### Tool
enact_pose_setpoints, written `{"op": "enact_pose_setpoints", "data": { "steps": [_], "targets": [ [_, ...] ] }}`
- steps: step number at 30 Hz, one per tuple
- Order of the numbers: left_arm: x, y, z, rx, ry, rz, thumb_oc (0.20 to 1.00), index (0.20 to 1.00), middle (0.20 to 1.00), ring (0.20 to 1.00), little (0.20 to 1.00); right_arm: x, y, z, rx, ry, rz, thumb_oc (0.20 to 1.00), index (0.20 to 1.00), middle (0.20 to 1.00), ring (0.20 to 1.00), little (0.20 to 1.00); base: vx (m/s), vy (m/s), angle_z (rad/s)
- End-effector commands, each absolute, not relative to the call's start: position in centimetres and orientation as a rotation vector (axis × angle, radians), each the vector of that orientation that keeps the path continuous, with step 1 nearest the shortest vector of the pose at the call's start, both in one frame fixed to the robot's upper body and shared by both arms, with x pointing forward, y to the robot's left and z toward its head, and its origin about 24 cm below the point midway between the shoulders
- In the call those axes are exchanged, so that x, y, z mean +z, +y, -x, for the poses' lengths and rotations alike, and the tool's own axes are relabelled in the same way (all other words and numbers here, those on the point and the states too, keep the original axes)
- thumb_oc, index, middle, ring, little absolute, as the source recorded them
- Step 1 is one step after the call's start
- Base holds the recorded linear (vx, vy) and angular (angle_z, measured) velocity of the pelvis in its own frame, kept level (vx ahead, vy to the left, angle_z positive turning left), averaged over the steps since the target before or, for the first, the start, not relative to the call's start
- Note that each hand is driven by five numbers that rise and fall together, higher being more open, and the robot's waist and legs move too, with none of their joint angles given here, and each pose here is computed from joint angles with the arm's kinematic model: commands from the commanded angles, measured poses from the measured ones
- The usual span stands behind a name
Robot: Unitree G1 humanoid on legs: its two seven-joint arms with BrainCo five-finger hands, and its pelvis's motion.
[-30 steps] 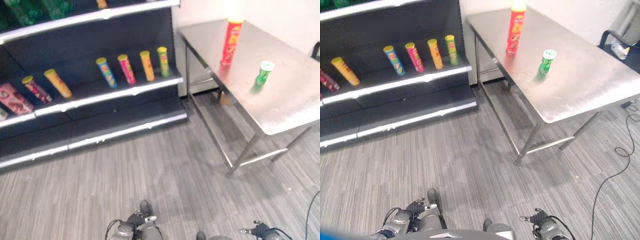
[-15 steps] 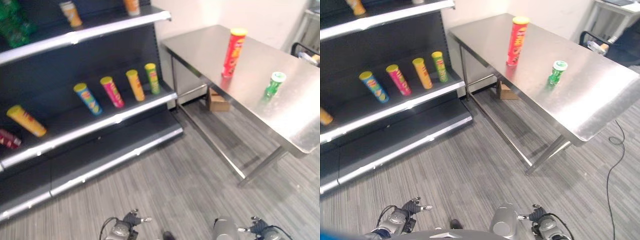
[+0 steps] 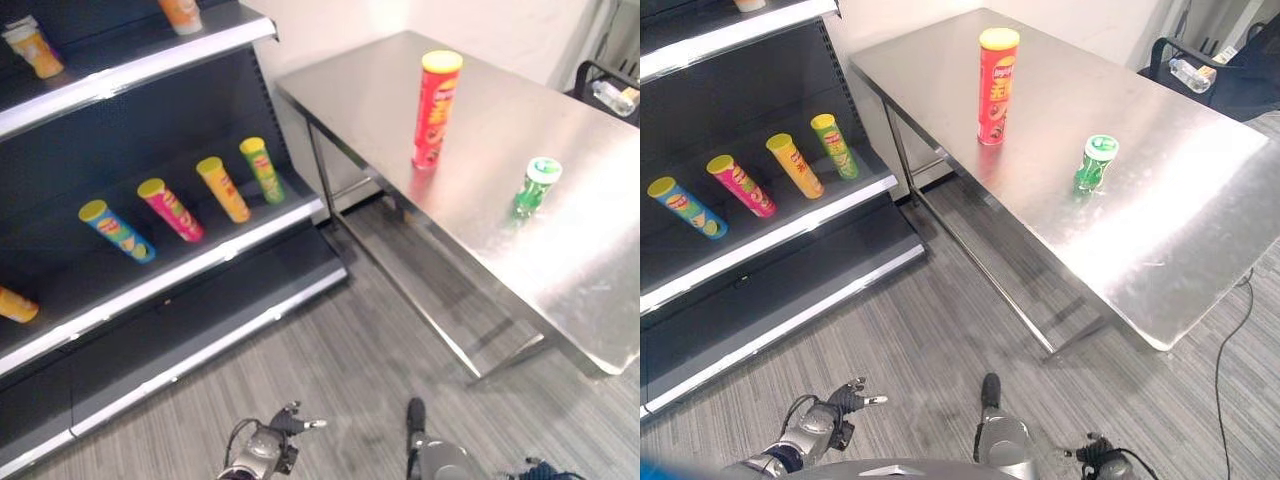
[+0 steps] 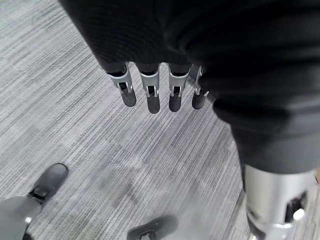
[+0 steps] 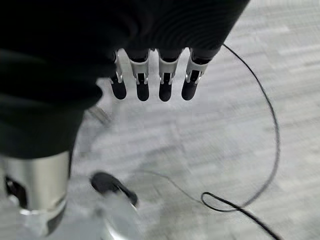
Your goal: Put the goods on the table back onto the shelves and tidy them up.
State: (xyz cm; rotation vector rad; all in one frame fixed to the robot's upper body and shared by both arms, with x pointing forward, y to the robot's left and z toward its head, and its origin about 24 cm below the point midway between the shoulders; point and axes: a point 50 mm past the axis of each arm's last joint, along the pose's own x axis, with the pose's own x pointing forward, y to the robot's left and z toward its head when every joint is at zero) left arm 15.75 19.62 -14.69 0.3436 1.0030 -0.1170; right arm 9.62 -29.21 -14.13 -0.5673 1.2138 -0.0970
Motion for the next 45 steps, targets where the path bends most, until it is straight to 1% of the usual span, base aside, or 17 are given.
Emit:
{"op": "enact_pose_setpoints", "data": {
  "steps": [1,6,16,19,25,27,31,33,34,36,37,38,40,41,42,44,45],
  "targets": [
    [-14.2,21.5,-16.1,-0.083,0.999,-0.387,1.0,1.0,1.0,1.0,1.0,-14.2,-28.8,-10.2,-0.101,1.206,0.553,1.0,1.0,1.0,1.0,1.0,0.16,-0.355,0.15],
    [-14.3,21.3,-16.0,-0.08,1.001,-0.368,1.0,1.0,1.0,1.0,1.0,-14.1,-28.9,-10.6,-0.097,1.202,0.567,1.0,1.0,1.0,1.0,1.0,0.12,-0.178,-0.09],
    [-14.7,21.3,-15.0,-0.075,1.021,-0.356,1.0,1.0,1.0,1.0,1.0,-14.2,-28.8,-10.4,-0.081,1.195,0.567,1.0,1.0,1.0,1.0,1.0,0.18,0.115,-0.35],
    [-14.8,21.3,-14.7,-0.079,1.03,-0.362,1.0,1.0,1.0,1.0,1.0,-14.4,-28.8,-9.6,-0.098,1.226,0.552,1.0,1.0,1.0,1.0,1.0,0.2,0.164,-0.55],
    [-14.6,21.4,-15.0,-0.086,1.015,-0.374,1.0,1.0,1.0,1.0,1.0,-14.5,-28.6,-9.5,-0.105,1.229,0.534,1.0,1.0,1.0,1.0,1.0,0.12,0.158,-0.55],
    [-14.0,22.1,-16.3,-0.052,0.971,-0.377,1.0,1.0,1.0,1.0,1.0,-14.3,-28.8,-9.9,-0.158,1.217,0.485,1.0,1.0,1.0,1.0,1.0,0.17,0.399,-0.27],
    [-13.3,23.3,-17.1,0.009,0.943,-0.361,1.0,1.0,1.0,1.0,1.0,-13.7,-30.2,-10.0,-0.305,1.182,0.384,1.0,1.0,1.0,1.0,1.0,0.04,0.134,-0.84],
    [-12.9,24.9,-17.3,0.052,0.947,-0.37,1.0,1.0,1.0,1.0,1.0,-12.9,-32.6,-8.9,-0.437,1.182,0.338,1.0,1.0,1.0,1.0,1.0,0.02,0.099,-0.22],
    [-12.9,24.9,-17.3,0.052,0.947,-0.37,1.0,1.0,1.0,1.0,1.0,-12.9,-32.6,-8.9,-0.437,1.182,0.338,1.0,1.0,1.0,1.0,1.0,0.0,0.052,-0.35],
    [-12.5,25.6,-17.6,0.071,0.94,-0.389,1.0,1.0,1.0,1.0,1.0,-12.1,-34.5,-8.0,-0.541,1.166,0.312,1.0,1.0,1.0,1.0,1.0,0.0,0.006,-0.29],
    [-12.3,25.9,-17.9,0.074,0.935,-0.4,1.0,1.0,1.0,1.0,1.0,-11.6,-35.5,-7.4,-0.594,1.165,0.299,1.0,1.0,1.0,1.0,1.0,0.06,0.001,-0.16],
    [-12.3,26.1,-17.9,0.067,0.943,-0.414,1.0,1.0,1.0,1.0,1.0,-10.6,-37.8,-4.3,-0.747,1.196,0.267,1.0,1.0,1.0,1.0,1.0,0.06,-0.016,-0.12],
    [-12.2,26.4,-17.9,0.079,0.946,-0.417,1.0,1.0,1.0,1.0,1.0,-9.0,-40.3,-1.9,-0.921,1.192,0.225,1.0,1.0,1.0,1.0,1.0,0.01,-0.046,0.03],
    [-12.2,26.3,-18.0,0.078,0.945,-0.415,1.0,1.0,1.0,1.0,1.0,-9.0,-40.3,-1.8,-0.923,1.19,0.226,1.0,1.0,1.0,1.0,1.0,-0.04,-0.065,0.16],
    [-12.2,26.4,-17.9,0.083,0.947,-0.417,1.0,1.0,1.0,1.0,1.0,-8.1,-41.5,-0.4,-1.018,1.176,0.193,1.0,1.0,1.0,1.0,1.0,-0.03,-0.069,0.14],
    [-12.3,26.3,-17.7,0.081,0.953,-0.411,1.0,1.0,1.0,1.0,1.0,-5.5,-44.1,1.2,-1.215,1.052,0.137,1.0,1.0,1.0,1.0,1.0,0.1,-0.029,0.01],
    [-12.6,25.9,-17.4,0.092,0.953,-0.385,1.0,1.0,1.0,1.0,1.0,-2.0,-46.9,1.0,-1.351,0.826,0.145,1.0,1.0,1.0,1.0,1.0,0.05,-0.038,0.07]
  ]
}}
